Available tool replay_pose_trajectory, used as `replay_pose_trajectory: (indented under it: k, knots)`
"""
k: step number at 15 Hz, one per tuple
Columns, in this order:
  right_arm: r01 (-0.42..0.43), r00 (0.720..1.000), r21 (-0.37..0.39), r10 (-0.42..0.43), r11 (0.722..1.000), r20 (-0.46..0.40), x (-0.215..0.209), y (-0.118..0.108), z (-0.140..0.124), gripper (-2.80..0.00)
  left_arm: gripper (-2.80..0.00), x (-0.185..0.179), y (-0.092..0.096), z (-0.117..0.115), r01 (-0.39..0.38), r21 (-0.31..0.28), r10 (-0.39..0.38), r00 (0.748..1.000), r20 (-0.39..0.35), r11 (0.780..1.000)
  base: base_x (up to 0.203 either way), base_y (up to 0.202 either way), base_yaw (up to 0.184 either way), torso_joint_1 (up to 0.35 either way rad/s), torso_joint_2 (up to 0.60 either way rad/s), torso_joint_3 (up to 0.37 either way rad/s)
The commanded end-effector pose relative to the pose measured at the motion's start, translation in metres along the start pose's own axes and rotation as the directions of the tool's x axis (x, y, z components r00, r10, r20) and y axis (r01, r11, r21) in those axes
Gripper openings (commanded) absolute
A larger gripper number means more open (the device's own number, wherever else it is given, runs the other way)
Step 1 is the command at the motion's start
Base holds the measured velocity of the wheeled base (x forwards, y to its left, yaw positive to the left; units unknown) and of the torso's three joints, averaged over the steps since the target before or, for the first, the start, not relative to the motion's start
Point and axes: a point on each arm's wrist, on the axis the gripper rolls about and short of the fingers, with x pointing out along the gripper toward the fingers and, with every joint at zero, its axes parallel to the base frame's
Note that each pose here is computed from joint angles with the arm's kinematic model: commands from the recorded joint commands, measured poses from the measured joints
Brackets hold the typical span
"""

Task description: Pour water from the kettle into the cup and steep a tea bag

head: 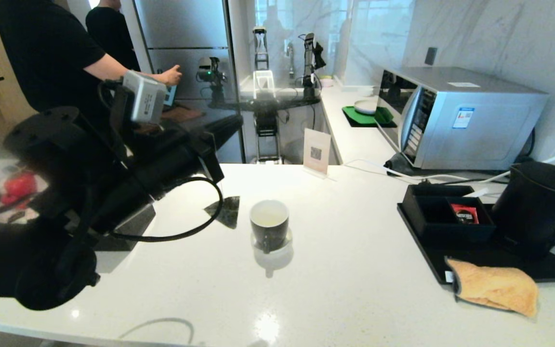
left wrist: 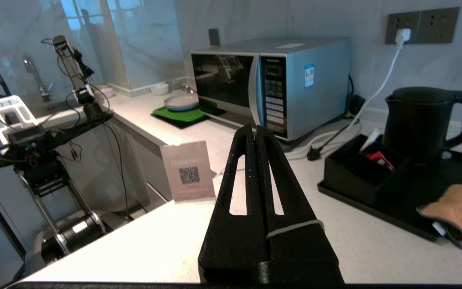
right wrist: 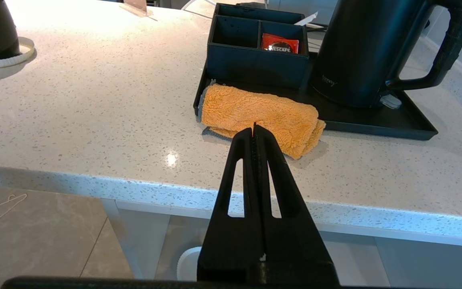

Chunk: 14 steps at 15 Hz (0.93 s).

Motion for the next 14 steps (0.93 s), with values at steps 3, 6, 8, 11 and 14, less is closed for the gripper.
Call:
replay_pose_trajectory:
  k: [3,6,8,11,14]
  knots:
    - [-0.001,1.0,0.0,0.001,1.0,-0.003,0.0,0.0,0.0,-2.8,-2.8,0.018,0.007,-0.002,0.0,0.003,0.0,1.0,0.006,1.0,0.0,0.0,0.0,0.0,0.0,0.0]
    - [-0.001,1.0,0.0,0.001,1.0,-0.001,0.0,0.0,0.0,-2.8,-2.8,0.03,0.012,-0.002,-0.002,0.004,0.002,1.0,0.005,1.0,0.0,0.0,0.0,0.0,0.0,0.0]
    - [-0.001,1.0,0.0,0.001,1.0,-0.001,0.0,0.0,0.0,-2.8,-2.8,0.036,0.015,-0.006,-0.003,0.0,0.003,1.0,-0.007,1.0,0.0,0.0,0.0,0.0,0.0,0.0]
    - [-0.001,1.0,0.0,0.001,1.0,-0.001,0.0,0.0,0.0,-2.8,-2.8,0.043,0.025,-0.016,-0.015,0.018,0.015,1.0,-0.023,1.0,0.0,0.0,0.0,0.0,0.0,0.0]
    - [-0.001,1.0,0.0,0.001,1.0,-0.002,0.0,0.0,0.0,-2.8,-2.8,0.049,0.034,-0.027,-0.025,0.021,0.026,0.999,-0.037,0.999,0.0,0.0,0.0,0.0,0.0,0.0]
